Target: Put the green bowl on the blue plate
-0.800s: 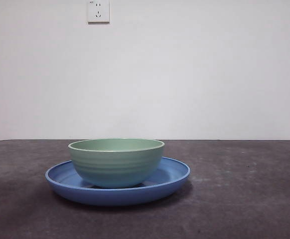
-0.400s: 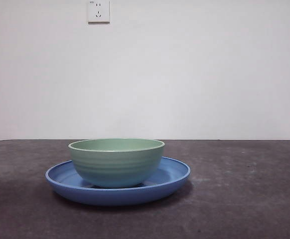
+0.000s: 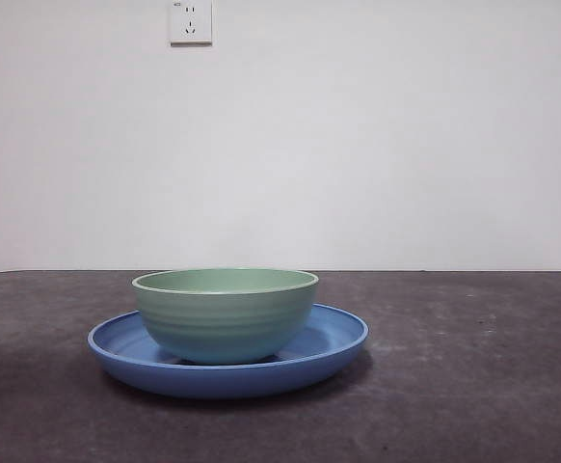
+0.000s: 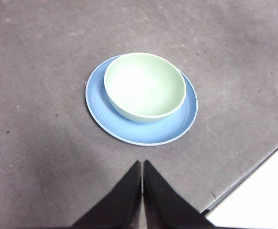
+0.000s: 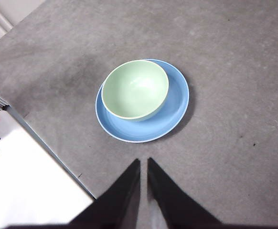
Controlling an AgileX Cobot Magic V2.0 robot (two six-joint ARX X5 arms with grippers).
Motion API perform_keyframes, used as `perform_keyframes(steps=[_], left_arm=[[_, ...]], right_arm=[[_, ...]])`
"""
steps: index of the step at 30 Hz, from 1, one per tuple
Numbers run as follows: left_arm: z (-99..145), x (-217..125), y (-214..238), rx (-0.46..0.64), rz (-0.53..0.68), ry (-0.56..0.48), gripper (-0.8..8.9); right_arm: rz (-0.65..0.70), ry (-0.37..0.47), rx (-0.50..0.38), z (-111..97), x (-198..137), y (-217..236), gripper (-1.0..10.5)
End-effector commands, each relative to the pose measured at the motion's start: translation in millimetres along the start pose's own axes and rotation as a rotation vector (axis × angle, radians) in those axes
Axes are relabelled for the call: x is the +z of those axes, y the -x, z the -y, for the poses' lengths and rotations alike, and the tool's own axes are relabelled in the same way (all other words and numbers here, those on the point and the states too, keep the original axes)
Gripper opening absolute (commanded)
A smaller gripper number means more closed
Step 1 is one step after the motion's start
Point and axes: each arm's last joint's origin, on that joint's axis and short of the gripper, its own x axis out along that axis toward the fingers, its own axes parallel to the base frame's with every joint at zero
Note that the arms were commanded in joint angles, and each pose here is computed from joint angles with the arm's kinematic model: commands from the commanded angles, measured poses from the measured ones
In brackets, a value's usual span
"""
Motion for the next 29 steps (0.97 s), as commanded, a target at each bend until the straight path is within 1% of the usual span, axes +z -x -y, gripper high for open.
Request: perform_keyframes(steps=[1,2,3,5,7,9,11,15,19,23,26,29], left_arm=[[-1.7,0.6,0.1,0.019,0.005,0.012,0.06],[-3.1,0.5,-0.4,0.030,0.010,0.024,0.06],[-5.0,0.1,-0.6,0.050,0.014,0.015,0.07],[-10.6,-0.4,-1.2,0.126,0.029,-0.038,0.07],[-18.0,-1.8,-3.4,0.203,0.064,-0.056,0.07],[-26.7,-6.2,-8.0,0.282,0.115,-0.025,0.07],[-34.1,-12.8,-13.3,0.337,0.158,-0.002,0.06],[-49.5,-35.3,-28.2,0.455,0.256,0.023,0.06],[-59.3,-60.2,-46.8,0.496,0.300,0.024,0.06],[-64.5,-85.5,-64.3,0.499,0.282,0.033,0.06],[-66.3,-96.9,-71.7,0.495,0.273,0.052,0.06],[-66.4,-100.2,-73.2,0.496,0.283,0.052,0.06]], right_arm=[[0.010,0.016,0.007,-1.3,3.0,0.4,0.2],[0.011,0.017,0.007,-1.3,3.1,0.4,0.2],[0.011,0.017,0.008,-1.3,3.1,0.4,0.2],[0.011,0.017,0.007,-1.3,3.1,0.4,0.2],[0.012,0.017,0.007,-1.3,3.1,0.4,0.2],[0.012,0.017,0.008,-1.3,3.2,0.4,0.2],[0.012,0.018,0.008,-1.4,3.2,0.4,0.2],[0.012,0.017,0.007,-1.3,3.2,0.4,0.2],[0.012,0.017,0.007,-1.3,3.2,0.4,0.2],[0.012,0.017,0.007,-1.3,3.2,0.4,0.2],[0.012,0.017,0.007,-1.3,3.2,0.4,0.2],[0.012,0.017,0.007,-1.3,3.2,0.4,0.2]])
